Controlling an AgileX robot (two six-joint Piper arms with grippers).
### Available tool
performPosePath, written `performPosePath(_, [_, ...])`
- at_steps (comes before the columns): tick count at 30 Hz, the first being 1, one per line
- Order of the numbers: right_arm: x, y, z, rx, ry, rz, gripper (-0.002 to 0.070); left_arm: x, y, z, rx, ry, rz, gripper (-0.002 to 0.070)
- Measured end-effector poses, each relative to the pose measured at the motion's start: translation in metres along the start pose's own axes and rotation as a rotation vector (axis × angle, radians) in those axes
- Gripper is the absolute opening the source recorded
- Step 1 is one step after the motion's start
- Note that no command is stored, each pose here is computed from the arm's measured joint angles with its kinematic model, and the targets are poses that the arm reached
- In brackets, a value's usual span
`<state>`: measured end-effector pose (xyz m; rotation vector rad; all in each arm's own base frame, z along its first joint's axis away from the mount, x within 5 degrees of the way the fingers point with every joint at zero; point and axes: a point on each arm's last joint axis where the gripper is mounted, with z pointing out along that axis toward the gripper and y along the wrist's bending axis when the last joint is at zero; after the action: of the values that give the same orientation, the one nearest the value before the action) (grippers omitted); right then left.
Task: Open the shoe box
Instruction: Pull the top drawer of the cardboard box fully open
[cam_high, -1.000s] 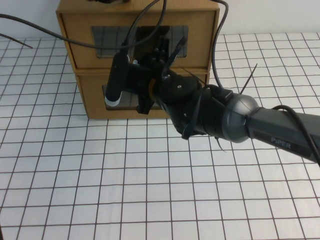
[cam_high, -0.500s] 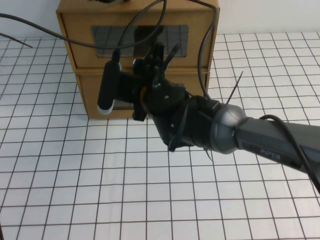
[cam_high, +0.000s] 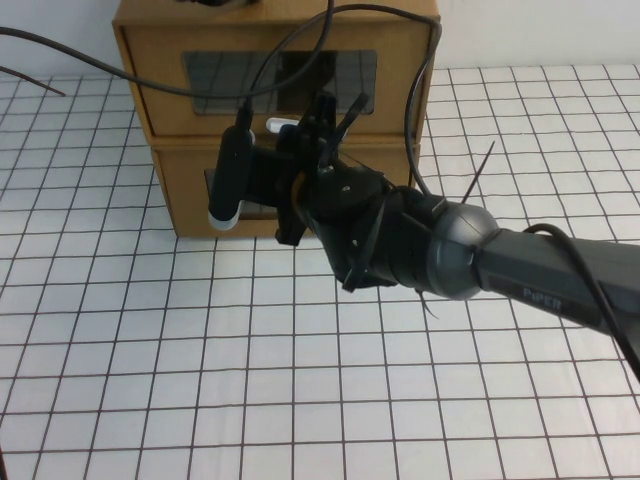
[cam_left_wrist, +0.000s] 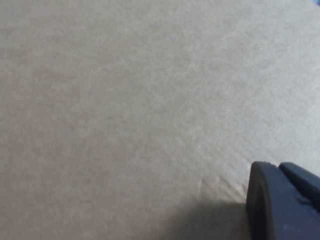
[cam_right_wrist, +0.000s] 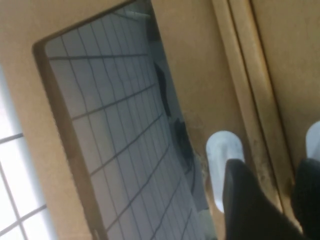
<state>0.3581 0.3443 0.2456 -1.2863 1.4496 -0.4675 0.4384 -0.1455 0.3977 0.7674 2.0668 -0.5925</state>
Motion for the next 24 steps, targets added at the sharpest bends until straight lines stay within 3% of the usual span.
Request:
performPosePath(12, [-0.002, -0.011, -0.011, 0.002, 0.015, 0.090, 0.0185, 0.000, 0.000, -0.001, -0.005, 0.003, 0.006, -0.0003])
performPosePath(17, [-0.005, -0.027, -0.018, 0.041, -0.001, 0.083, 0.0169, 0.000, 0.000, -0.001, -0.004, 0.009, 0.007, -0.0003])
performPosePath(24, [-0.006, -0.025, -0.017, 0.032, -0.029, 0.056, 0.0162, 0.001, 0.000, -0.001, -0.004, 0.012, 0.008, -0.0003])
